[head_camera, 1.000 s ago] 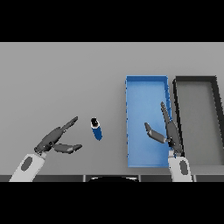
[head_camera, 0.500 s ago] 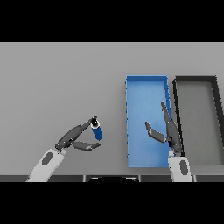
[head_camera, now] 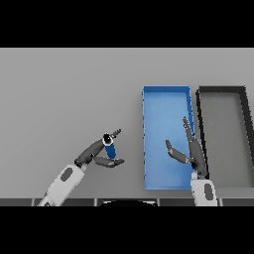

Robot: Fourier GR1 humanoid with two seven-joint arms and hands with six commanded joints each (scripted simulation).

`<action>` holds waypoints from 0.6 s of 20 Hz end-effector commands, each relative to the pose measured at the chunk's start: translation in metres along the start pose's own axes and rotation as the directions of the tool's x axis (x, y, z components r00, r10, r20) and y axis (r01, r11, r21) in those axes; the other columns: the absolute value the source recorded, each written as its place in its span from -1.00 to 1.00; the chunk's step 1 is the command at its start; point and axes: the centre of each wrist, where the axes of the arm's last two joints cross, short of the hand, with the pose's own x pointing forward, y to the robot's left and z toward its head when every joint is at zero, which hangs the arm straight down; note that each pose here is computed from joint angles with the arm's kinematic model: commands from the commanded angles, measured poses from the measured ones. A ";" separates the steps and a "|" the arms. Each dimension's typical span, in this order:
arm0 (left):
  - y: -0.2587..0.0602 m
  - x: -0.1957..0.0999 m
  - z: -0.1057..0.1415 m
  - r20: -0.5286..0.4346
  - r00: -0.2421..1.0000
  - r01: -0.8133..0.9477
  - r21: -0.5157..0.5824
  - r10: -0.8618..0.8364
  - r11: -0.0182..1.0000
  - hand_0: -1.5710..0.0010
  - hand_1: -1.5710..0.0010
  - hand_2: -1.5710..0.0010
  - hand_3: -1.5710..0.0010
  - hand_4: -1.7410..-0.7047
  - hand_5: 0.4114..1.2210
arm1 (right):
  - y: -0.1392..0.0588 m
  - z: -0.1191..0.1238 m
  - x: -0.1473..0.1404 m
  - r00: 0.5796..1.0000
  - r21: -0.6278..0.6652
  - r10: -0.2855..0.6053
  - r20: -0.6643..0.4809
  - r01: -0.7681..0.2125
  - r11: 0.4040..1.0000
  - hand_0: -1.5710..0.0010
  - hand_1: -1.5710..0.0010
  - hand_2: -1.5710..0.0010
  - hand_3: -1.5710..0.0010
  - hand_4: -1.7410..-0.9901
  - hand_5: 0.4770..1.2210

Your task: Pick up the blue pipe and place it into the blue bin.

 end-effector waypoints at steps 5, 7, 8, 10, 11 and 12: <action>-0.008 -0.001 -0.008 0.055 0.988 -0.145 0.021 0.144 0.989 0.84 0.59 0.38 0.32 -0.11 -0.20 | -0.007 0.002 -0.003 1.000 -0.009 -0.009 -0.009 0.009 1.000 1.00 1.00 1.00 1.00 0.39 -0.52; -0.016 0.001 -0.011 0.067 0.985 -0.161 0.024 0.160 0.987 0.23 0.04 -0.10 -0.16 -0.42 0.23 | -0.008 -0.002 0.000 1.000 -0.006 -0.009 0.008 0.009 1.000 1.00 1.00 1.00 1.00 0.39 -0.52; -0.017 0.002 -0.014 0.063 0.985 -0.160 0.015 0.159 0.987 -0.01 -0.17 -0.28 -0.31 -0.53 0.39 | -0.005 -0.001 0.001 1.000 -0.003 -0.018 0.013 0.018 1.000 1.00 1.00 1.00 1.00 0.38 -0.51; -0.024 -0.001 -0.013 0.118 0.981 -0.155 0.003 0.154 0.988 -0.37 -0.47 -0.54 -0.52 -0.69 0.61 | -0.005 -0.002 0.002 1.000 -0.002 -0.029 0.011 0.029 1.000 1.00 1.00 1.00 1.00 0.35 -0.51; -0.025 -0.001 -0.014 0.122 0.982 -0.144 0.012 0.141 0.990 -0.49 -0.57 -0.63 -0.62 -0.64 0.69 | -0.005 0.001 0.001 1.000 -0.003 -0.027 0.003 0.027 1.000 1.00 1.00 1.00 1.00 0.37 -0.52; -0.024 0.006 -0.015 0.117 0.985 -0.129 0.012 0.127 0.992 -0.60 -0.66 -0.71 -0.69 -0.59 0.75 | -0.004 0.000 -0.002 1.000 0.002 -0.030 -0.008 0.030 1.000 1.00 1.00 1.00 1.00 0.38 -0.53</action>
